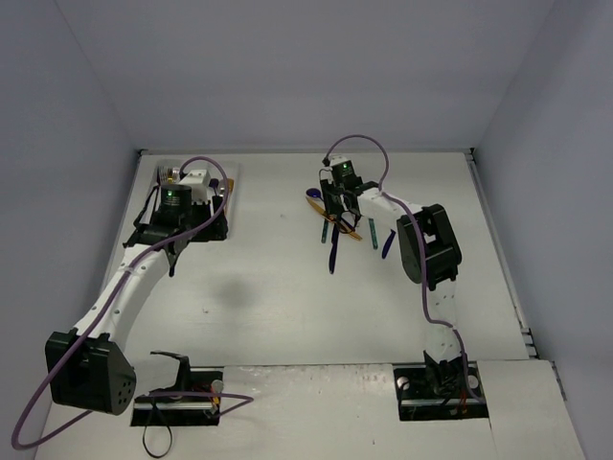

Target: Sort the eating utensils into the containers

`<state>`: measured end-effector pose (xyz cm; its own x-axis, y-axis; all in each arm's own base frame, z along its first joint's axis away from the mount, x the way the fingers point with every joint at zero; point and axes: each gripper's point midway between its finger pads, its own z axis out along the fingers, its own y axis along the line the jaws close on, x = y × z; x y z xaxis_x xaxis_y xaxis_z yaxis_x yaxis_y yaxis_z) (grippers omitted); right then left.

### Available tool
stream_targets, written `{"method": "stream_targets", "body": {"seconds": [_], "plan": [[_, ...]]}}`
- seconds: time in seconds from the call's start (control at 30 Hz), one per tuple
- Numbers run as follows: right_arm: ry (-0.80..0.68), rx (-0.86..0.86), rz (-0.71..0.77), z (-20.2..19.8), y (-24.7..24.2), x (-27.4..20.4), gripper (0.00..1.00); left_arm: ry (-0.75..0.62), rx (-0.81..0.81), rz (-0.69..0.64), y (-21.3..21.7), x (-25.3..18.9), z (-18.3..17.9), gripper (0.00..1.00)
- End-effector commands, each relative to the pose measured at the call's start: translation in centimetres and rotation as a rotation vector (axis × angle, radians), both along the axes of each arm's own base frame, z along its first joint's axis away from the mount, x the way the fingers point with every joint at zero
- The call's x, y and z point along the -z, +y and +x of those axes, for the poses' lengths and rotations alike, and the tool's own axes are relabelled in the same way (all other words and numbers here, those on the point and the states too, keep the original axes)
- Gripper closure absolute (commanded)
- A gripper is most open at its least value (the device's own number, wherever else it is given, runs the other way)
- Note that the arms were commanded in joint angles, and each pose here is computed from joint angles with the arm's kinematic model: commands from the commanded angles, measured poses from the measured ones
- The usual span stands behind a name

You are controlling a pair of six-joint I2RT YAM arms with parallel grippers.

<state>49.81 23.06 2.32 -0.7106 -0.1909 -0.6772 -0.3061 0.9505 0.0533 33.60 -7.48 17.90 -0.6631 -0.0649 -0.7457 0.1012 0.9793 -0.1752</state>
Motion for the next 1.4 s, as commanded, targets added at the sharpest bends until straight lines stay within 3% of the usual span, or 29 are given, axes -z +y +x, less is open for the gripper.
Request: {"method": "stream_targets", "body": {"seconds": [0.0,0.37,0.57,0.8,1.03,1.2,1.37], "plan": [[0.066,-0.019,-0.034,-2.3,-0.7,1.4,0.69,-0.109,0.012,-0.032,-0.6,-3.4,1.7,0.39],[0.05,-0.055,0.016,-3.4,0.2,-1.0,0.69,-0.109,0.015,-0.038,-0.7,-3.4,1.7,0.39],[-0.001,-0.05,0.025,-3.1,0.6,-3.4,0.54,-0.108,0.021,-0.042,-0.9,-3.4,1.6,0.39],[-0.051,-0.042,-0.005,-2.2,-1.2,-5.2,0.53,-0.104,0.024,-0.043,-0.9,-3.3,1.7,0.39],[-0.082,-0.114,-0.007,-1.6,-2.2,-6.7,0.55,-0.102,0.024,-0.044,-1.0,-3.2,1.7,0.39],[-0.072,-0.16,-0.03,-1.0,-2.7,-6.0,0.7,-0.096,0.025,-0.044,-1.0,-3.0,1.7,0.39],[-0.052,-0.231,-0.074,-1.0,-2.6,-4.9,0.73,-0.098,0.026,-0.042,-1.0,-3.1,1.8,0.39]]}}
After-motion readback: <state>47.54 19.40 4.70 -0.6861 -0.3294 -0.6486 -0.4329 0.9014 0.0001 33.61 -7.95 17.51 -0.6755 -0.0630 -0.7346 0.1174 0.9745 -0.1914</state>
